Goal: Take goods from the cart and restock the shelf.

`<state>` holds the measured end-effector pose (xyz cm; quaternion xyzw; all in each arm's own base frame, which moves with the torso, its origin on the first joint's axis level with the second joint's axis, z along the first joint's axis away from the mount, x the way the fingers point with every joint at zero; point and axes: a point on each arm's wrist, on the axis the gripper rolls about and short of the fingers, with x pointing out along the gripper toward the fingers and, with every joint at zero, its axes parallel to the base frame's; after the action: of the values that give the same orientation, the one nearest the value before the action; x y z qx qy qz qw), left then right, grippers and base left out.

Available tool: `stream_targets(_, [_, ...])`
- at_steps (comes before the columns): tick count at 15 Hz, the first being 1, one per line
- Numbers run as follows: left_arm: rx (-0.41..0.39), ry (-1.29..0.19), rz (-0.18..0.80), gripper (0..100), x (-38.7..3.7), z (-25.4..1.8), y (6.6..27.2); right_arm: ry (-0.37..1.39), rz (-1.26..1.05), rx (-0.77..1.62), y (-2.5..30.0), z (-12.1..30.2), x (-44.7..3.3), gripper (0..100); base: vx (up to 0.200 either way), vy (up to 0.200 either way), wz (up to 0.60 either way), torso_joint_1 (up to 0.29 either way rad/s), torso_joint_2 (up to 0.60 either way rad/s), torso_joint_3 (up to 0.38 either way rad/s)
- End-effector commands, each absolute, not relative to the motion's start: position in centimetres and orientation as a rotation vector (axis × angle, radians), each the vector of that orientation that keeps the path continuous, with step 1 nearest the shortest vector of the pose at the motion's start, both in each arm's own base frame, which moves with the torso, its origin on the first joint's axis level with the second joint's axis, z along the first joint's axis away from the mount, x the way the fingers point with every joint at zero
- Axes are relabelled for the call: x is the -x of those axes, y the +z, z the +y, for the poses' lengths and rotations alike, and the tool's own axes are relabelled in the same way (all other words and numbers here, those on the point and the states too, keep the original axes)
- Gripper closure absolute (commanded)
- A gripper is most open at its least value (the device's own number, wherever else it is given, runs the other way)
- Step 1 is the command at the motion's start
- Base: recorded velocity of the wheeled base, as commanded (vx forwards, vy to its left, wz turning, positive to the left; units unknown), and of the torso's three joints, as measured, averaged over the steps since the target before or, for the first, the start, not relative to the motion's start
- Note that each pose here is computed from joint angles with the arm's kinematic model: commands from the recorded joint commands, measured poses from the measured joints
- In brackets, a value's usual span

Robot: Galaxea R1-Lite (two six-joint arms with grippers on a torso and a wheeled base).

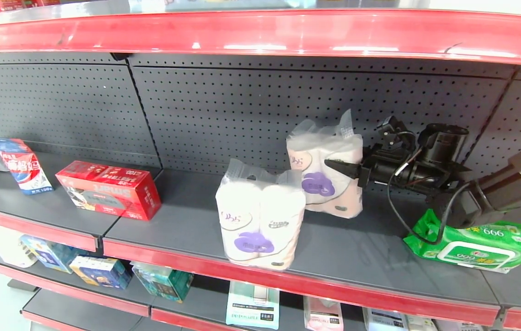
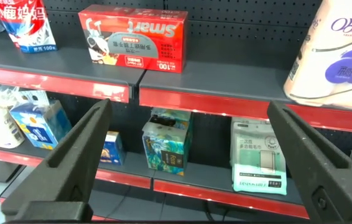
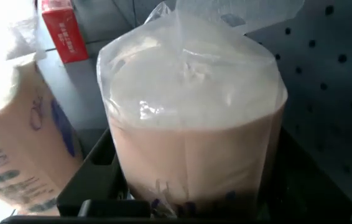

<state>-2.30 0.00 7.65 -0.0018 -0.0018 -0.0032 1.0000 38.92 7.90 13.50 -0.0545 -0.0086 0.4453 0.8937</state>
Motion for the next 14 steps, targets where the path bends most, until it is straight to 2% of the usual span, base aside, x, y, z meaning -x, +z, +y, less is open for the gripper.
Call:
stream_targets(1, [0.003,-0.006,-0.003,0,2.3,0.0,7.7,0.967,-0.011,0.089,13.0,9.4,-39.5,100,0.000,0.000,0.00,0.000,0.00,0.000])
stream_targets(8, [0.005,-0.006,-0.003,0,2.3,0.0,7.7,1.061,0.016,0.080,10.9,13.4,-40.1,100,0.000,0.000,0.00,0.000,0.00,0.000])
stream_targets(14, [0.005,-0.006,-0.003,0,2.3,0.0,7.7,1.064,0.024,0.079,10.0,13.7,-40.7,100,0.000,0.000,0.00,0.000,0.00,0.000])
